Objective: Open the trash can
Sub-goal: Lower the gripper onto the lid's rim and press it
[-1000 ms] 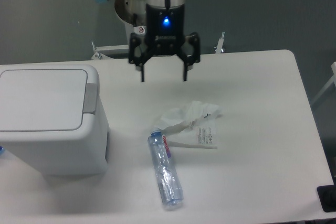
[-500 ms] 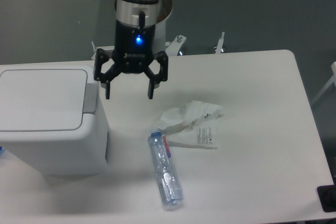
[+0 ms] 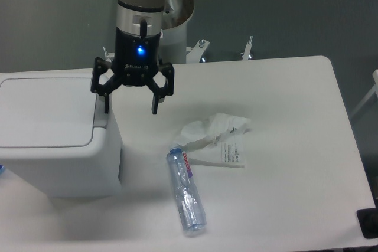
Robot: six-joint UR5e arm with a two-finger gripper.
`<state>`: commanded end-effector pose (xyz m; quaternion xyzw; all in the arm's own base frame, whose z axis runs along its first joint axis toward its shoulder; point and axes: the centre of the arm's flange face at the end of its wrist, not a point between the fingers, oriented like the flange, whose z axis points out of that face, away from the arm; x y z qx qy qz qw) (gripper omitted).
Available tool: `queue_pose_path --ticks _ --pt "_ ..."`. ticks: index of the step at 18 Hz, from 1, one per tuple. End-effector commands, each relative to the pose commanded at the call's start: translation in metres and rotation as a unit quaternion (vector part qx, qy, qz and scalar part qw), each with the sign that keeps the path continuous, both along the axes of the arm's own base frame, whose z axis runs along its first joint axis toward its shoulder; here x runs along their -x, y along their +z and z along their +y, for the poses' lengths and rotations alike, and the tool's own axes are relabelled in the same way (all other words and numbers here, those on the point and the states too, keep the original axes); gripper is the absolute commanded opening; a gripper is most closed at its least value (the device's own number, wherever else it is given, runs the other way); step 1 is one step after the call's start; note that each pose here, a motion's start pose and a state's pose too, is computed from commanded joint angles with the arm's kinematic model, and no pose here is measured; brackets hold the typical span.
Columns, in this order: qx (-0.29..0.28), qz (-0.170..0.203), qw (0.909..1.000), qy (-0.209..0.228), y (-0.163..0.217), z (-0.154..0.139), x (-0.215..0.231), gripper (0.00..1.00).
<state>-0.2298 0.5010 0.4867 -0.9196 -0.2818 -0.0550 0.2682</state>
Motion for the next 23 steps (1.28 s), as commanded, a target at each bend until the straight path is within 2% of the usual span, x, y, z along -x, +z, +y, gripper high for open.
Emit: queue_pose_path --ticks 23 --pt "0.007 -0.003 1.0 -0.006 -0.0097 0.0069 0.0 1.0"
